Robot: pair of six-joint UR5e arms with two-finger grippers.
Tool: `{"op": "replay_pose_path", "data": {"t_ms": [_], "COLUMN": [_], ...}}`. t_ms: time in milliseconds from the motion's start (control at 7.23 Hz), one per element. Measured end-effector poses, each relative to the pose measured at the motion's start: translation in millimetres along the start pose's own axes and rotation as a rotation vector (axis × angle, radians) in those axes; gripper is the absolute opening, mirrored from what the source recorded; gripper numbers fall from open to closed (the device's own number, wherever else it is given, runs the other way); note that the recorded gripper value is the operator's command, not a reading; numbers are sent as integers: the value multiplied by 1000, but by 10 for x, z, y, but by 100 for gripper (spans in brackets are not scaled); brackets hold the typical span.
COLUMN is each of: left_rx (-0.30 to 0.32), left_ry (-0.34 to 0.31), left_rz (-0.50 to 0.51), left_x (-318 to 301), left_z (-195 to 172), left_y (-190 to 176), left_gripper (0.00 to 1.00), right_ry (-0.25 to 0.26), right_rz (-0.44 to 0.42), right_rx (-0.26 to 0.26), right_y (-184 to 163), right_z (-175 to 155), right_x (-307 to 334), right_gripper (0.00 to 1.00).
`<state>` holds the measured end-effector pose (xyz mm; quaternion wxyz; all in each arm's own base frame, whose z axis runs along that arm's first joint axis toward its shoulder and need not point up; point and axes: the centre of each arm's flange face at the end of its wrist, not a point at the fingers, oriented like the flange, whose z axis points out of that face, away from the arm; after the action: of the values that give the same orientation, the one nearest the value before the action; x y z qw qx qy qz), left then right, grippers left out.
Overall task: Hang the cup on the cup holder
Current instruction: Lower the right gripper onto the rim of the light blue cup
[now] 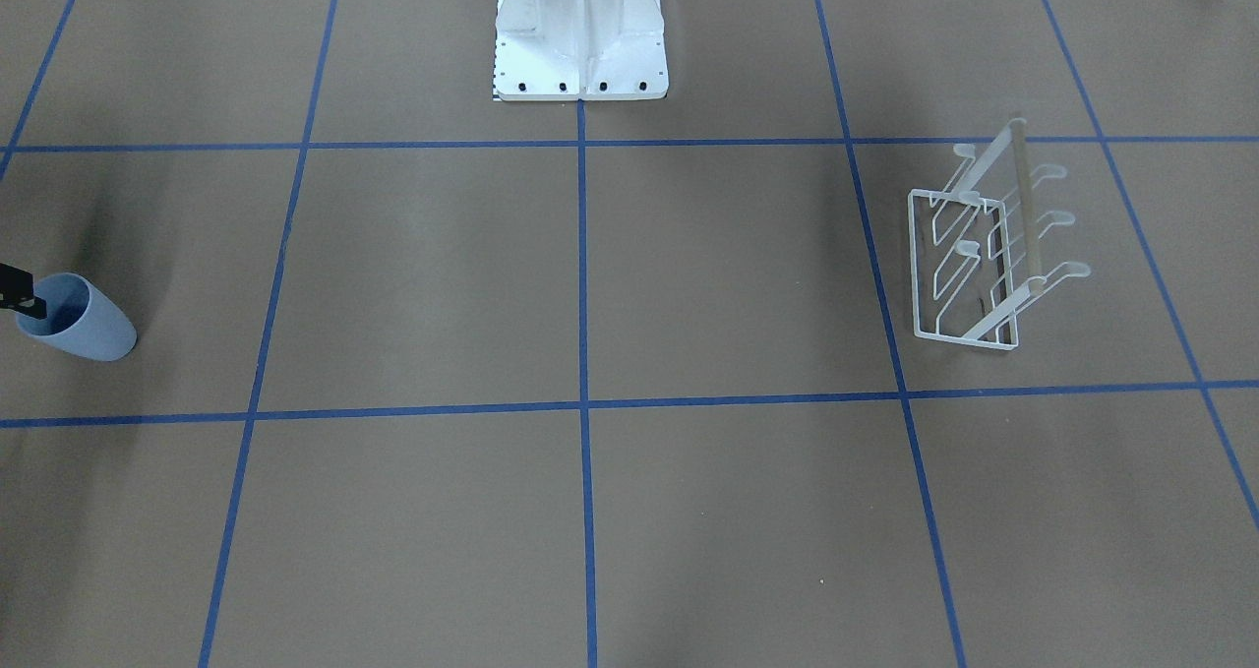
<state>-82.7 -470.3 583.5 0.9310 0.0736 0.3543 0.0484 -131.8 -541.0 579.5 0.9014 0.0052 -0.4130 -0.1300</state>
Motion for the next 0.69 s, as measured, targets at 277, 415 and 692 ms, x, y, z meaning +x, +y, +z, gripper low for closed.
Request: {"op": "replay_pose_path", "data": {"t_ms": [277, 415, 692], "left_rx": [0, 0, 0], "left_ry": [0, 0, 1], "left_rz": [0, 0, -1], "left_x": [0, 0, 1], "left_z": [0, 0, 0], "left_y": [0, 0, 0], "left_gripper": [98, 98, 98], "right_ry": [0, -2, -8], "right_rz": [-3, -5, -18], "right_rx": [-26, -32, -31], "right_y": [-3, -1, -1], "right_z": [144, 175, 169], "right_x": [-13, -23, -56], "right_gripper": [24, 0, 0]}}
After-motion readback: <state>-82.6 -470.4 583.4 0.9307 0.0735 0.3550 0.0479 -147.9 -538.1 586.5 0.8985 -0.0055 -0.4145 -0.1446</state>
